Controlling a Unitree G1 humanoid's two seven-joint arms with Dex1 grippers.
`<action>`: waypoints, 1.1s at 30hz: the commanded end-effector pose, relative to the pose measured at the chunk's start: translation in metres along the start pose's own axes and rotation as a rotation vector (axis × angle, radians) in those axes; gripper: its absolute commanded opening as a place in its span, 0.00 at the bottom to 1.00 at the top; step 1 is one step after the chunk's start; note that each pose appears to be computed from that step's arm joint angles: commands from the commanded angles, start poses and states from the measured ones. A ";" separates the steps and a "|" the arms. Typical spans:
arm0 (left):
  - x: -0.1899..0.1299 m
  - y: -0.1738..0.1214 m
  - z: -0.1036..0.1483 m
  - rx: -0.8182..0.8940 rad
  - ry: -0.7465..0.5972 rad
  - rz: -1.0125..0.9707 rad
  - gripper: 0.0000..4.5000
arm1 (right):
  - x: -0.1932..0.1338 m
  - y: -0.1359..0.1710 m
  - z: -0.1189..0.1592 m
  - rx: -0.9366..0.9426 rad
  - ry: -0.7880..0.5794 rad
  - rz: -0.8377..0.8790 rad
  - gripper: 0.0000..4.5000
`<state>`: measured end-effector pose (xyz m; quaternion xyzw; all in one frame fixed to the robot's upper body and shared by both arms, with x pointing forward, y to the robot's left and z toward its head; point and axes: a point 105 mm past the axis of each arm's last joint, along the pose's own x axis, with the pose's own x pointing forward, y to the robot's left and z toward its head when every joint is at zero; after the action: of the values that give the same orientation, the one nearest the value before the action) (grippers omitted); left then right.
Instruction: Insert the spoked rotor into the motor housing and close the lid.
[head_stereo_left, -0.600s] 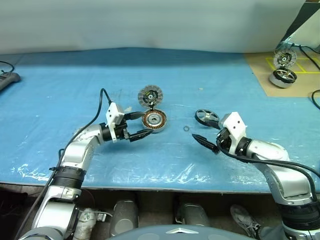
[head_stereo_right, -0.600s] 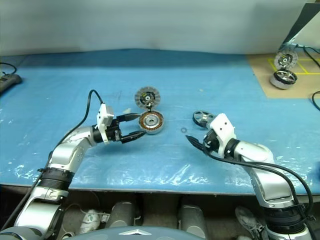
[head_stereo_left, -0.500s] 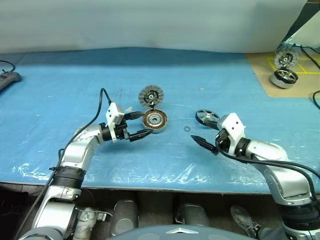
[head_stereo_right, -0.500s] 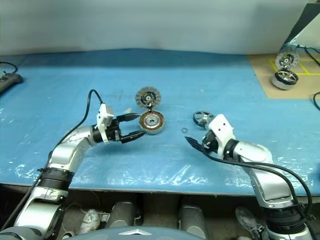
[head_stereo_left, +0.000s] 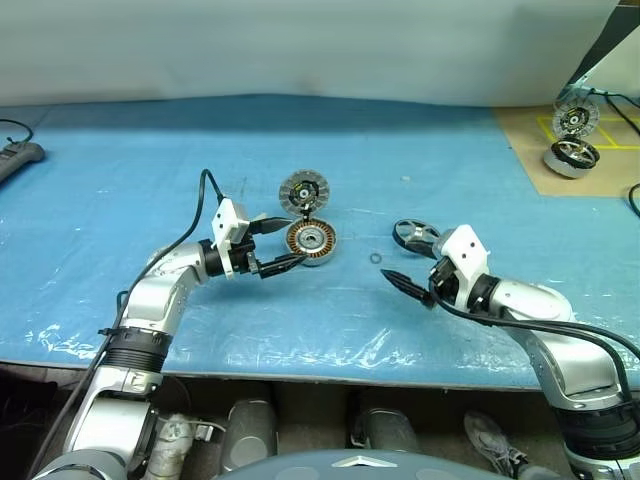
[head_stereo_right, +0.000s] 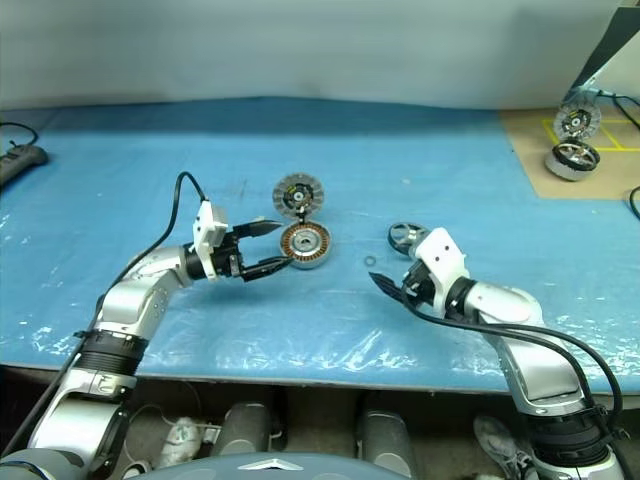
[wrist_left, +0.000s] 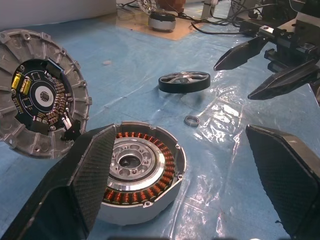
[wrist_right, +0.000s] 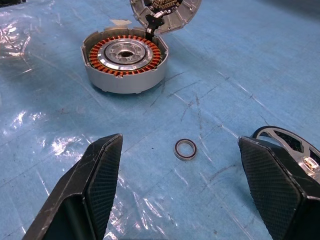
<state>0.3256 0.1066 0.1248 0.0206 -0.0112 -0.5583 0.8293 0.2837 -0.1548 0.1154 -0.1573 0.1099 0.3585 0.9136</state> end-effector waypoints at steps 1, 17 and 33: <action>0.002 0.000 0.015 0.052 -0.015 -0.010 0.99 | -0.001 0.001 0.017 -0.061 -0.051 0.003 0.87; -0.001 0.003 0.014 0.050 -0.015 -0.003 0.99 | 0.001 0.001 0.016 -0.073 -0.047 0.003 0.87; -0.015 0.021 0.013 0.051 -0.004 0.083 0.99 | 0.033 0.021 0.050 -0.270 -0.058 0.237 0.87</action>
<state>0.3346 0.1186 0.1251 0.0291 -0.0070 -0.5364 0.8434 0.2982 -0.1097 0.1462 -0.2315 0.0587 0.4574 0.8566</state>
